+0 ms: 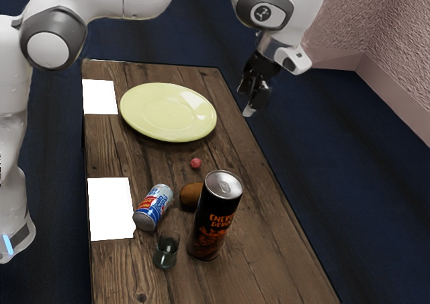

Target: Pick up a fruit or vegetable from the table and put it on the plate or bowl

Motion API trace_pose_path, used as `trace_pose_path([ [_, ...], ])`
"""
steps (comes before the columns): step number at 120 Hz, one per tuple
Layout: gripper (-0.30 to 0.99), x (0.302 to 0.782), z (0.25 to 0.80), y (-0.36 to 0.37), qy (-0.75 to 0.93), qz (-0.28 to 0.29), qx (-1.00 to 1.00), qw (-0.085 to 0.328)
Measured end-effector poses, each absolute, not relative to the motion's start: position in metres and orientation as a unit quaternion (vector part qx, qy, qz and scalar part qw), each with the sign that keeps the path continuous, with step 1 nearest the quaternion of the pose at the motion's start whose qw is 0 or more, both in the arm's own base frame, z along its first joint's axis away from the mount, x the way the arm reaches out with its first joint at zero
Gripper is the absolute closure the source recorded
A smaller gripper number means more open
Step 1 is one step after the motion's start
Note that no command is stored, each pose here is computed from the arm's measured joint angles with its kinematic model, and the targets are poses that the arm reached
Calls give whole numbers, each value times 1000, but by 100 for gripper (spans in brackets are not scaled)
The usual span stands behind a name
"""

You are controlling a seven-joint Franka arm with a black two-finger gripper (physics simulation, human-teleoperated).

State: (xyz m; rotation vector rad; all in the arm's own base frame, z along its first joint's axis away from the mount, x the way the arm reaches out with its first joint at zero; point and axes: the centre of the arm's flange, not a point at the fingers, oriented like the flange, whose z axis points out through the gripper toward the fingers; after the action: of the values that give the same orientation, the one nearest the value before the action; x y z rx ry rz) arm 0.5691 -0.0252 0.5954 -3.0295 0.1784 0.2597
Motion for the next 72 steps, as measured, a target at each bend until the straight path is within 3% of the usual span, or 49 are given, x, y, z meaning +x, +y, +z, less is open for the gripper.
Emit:
trace_pose_path([
  [18, 0, 556, 532, 33, 21, 84, -996, 32],
  [36, 0, 529, 507, 66, 4, 52, -998, 34],
  [59, 0, 536, 506, -67, 120, 2, -992, 36],
  [72, 0, 534, 506, -74, 112, -11, -993, 32],
])
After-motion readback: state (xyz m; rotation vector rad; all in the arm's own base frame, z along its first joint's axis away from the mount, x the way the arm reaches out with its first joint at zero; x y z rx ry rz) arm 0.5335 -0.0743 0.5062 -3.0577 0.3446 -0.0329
